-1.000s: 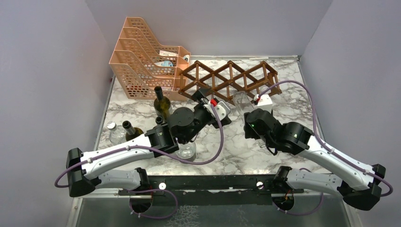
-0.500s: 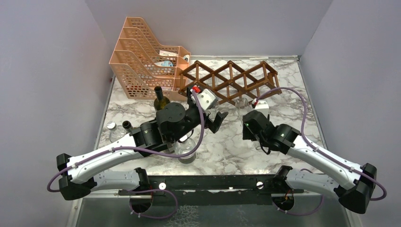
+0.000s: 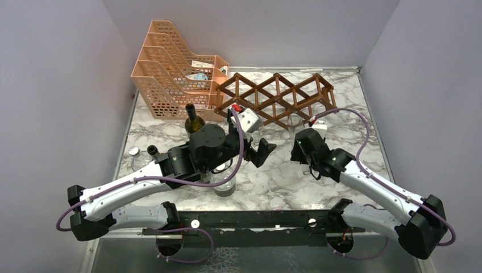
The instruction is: Put the wine bottle on the wine rack
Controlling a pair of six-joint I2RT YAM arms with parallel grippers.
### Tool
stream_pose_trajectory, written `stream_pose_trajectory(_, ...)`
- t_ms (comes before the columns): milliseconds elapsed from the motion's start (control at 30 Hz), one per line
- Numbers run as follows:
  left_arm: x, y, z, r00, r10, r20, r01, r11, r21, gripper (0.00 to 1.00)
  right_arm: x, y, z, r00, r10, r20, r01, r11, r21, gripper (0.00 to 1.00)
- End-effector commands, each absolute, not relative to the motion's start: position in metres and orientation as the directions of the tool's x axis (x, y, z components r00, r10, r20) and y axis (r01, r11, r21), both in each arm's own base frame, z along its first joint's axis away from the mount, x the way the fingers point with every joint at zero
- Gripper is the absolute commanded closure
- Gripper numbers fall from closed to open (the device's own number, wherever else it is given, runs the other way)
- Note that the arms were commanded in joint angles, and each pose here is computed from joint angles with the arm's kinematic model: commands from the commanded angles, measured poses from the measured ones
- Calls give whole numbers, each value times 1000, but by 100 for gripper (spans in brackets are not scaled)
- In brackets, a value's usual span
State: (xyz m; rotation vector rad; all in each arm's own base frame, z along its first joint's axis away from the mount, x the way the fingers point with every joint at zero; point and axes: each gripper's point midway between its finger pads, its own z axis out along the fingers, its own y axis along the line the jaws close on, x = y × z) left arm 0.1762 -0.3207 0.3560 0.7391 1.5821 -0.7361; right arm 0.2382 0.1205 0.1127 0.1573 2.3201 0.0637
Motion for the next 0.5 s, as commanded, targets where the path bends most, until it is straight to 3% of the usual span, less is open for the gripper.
stream_pose_trajectory(0, 164, -321, 375, -131, 9, -991, 827, 552, -104, 1, 266, 152, 151, -559, 255, -789, 31, 957, 287, 99)
stream_pose_trajectory(233, 159, -325, 379, -146, 6, -989, 844, 523, -121, 1, 270, 142, 134, -585, 301, -753, 113, 950, 292, 99)
stream_pose_trajectory(467, 158, -326, 380, -152, 1, -988, 846, 518, -129, 1, 284, 144, 129, -533, 334, -777, 72, 933, 352, 99)
